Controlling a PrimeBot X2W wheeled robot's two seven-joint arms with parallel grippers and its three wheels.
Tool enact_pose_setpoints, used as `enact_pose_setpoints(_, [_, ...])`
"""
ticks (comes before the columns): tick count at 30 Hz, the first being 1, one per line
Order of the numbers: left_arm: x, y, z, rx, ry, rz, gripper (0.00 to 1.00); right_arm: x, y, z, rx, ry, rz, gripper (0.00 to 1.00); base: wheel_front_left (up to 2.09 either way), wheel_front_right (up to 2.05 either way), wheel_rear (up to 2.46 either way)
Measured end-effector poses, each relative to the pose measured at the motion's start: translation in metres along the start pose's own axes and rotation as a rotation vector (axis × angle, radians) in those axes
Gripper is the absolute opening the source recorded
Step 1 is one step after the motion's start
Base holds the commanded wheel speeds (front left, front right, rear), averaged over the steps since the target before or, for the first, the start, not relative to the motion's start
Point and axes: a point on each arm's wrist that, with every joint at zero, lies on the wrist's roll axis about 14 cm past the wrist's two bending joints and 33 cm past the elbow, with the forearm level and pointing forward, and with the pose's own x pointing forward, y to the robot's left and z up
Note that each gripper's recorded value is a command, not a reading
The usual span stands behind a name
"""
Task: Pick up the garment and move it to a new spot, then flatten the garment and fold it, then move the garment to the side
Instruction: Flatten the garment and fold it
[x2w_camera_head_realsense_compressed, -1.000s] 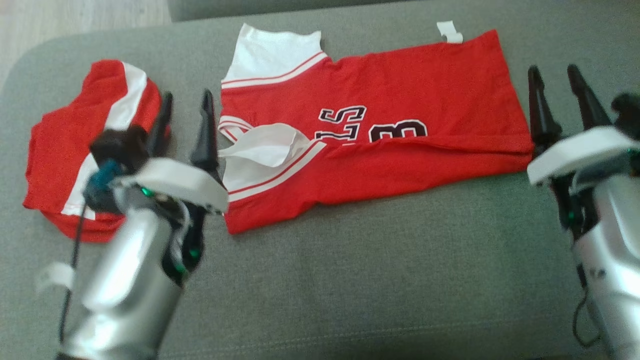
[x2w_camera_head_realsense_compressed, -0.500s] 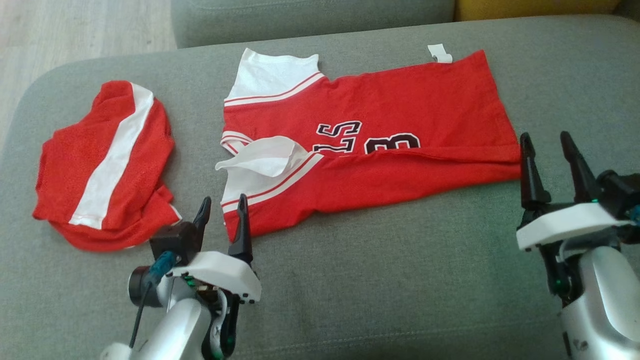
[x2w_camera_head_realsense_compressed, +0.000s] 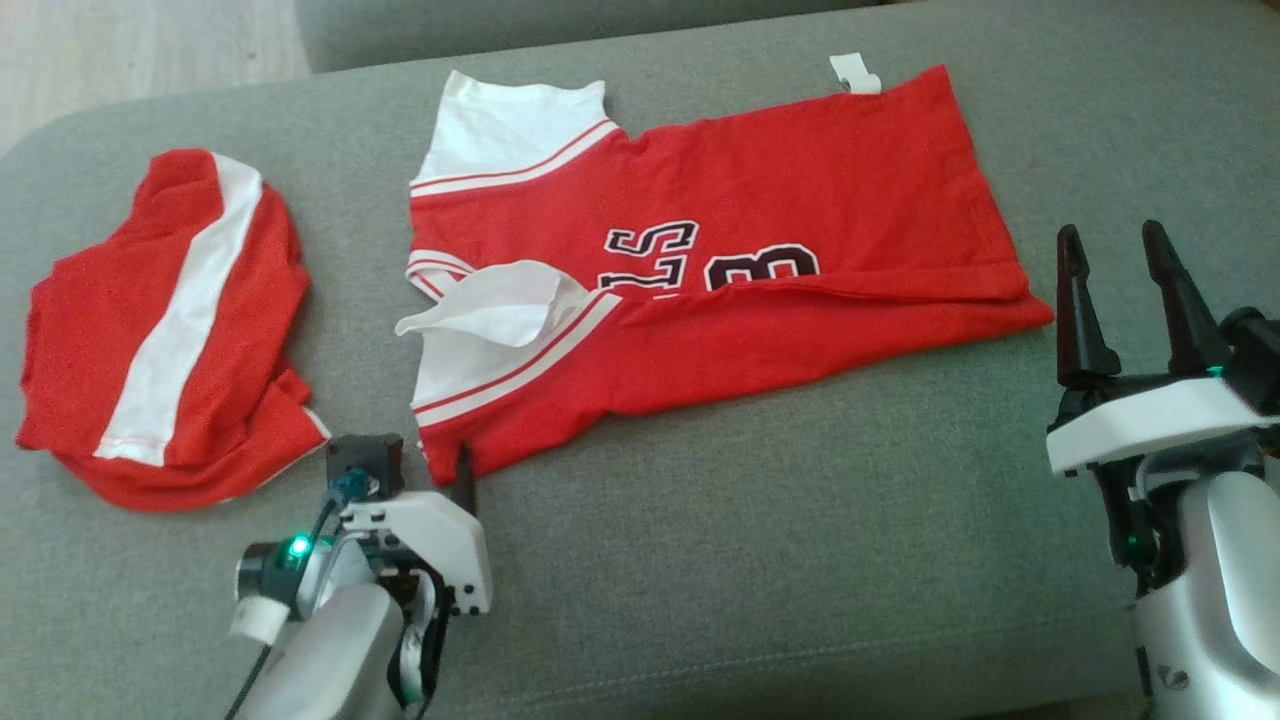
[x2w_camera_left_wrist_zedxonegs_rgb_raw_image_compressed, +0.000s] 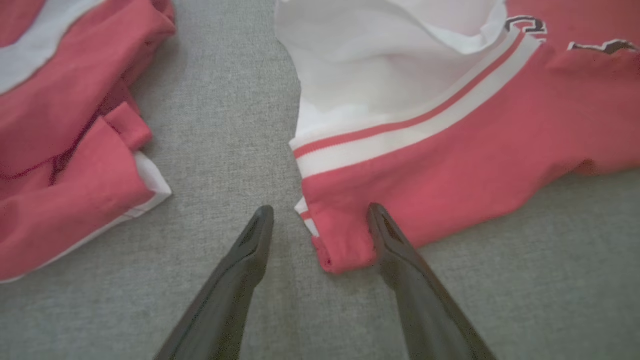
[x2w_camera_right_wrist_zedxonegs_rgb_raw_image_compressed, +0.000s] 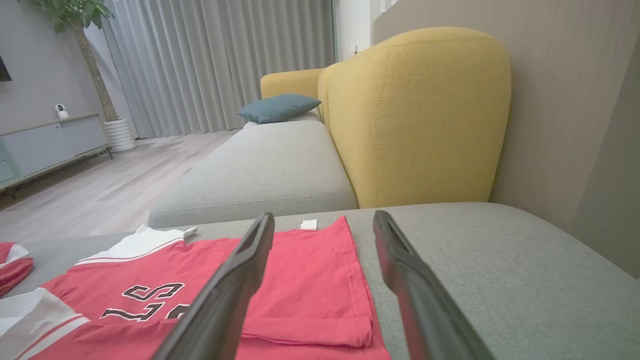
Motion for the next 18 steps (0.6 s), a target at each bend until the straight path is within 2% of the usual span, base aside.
enact_pose_setpoints(9, [0.022,-0.002,-0.004,0.074,0.068,-0.053,1.0,0.0,-0.011,-0.006,-0.006,0.023,-0.03,1.0,0.0,0.0,0.0])
enact_pose_setpoints(10, [0.023,-0.003,-0.005,0.078,0.078,-0.064,0.79,0.0,-0.012,-0.007,-0.006,0.027,-0.034,1.0,0.0,0.0,0.0])
enact_pose_setpoints(11, [0.025,-0.004,-0.005,0.08,0.083,-0.072,0.2,0.0,-0.014,-0.007,-0.006,0.028,-0.04,1.0,0.0,0.0,0.0])
enact_pose_setpoints(12, [0.026,-0.005,-0.003,0.082,0.081,-0.08,0.0,0.0,-0.016,-0.008,-0.005,0.029,-0.046,1.0,0.0,0.0,0.0])
enact_pose_setpoints(18, [0.026,-0.009,0.013,0.063,-0.014,-0.092,0.0,0.002,-0.023,-0.028,0.0,0.118,-0.082,1.0,0.0,0.0,0.0])
